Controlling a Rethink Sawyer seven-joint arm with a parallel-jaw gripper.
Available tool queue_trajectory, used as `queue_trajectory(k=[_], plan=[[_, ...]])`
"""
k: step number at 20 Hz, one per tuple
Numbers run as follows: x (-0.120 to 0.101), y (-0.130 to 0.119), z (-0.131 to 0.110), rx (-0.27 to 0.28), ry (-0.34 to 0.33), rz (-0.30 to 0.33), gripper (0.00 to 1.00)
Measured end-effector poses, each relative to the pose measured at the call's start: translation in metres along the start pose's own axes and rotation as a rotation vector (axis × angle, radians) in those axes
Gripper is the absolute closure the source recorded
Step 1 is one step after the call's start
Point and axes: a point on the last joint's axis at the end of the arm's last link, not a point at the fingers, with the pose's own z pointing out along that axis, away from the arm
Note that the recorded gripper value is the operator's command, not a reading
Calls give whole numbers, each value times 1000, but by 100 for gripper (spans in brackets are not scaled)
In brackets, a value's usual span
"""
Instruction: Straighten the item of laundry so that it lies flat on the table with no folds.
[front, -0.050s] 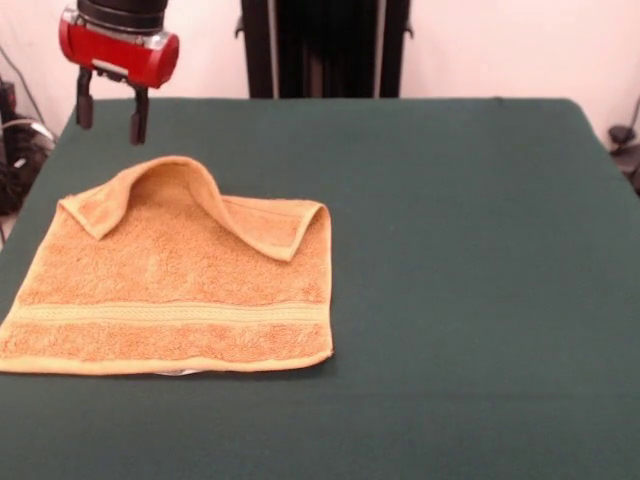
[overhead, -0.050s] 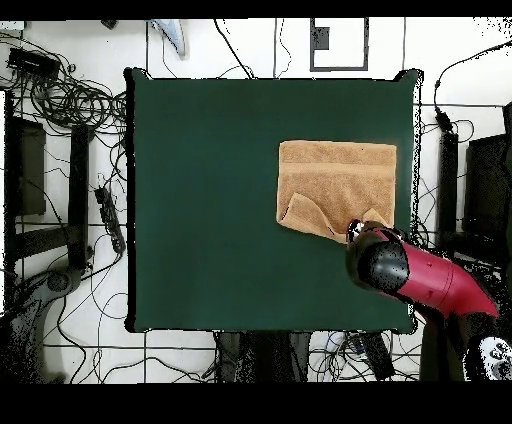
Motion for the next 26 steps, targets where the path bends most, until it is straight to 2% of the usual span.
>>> queue_trajectory(k=[4, 14, 16, 20, 21, 22, 24, 26], plan=[[-2, 5, 0, -2, -10, -3, 0], [-15, 69, 36, -43, 9, -43, 0], [-22, 84, 51, -53, 10, -43, 0], [-33, 99, 77, -65, 12, -36, 0], [-38, 106, 95, -73, 15, -28, 0], [-39, 108, 103, -76, 17, -23, 0], [-47, 110, 113, -79, 16, -10, 0], [-53, 110, 112, -80, 20, -2, 0]])
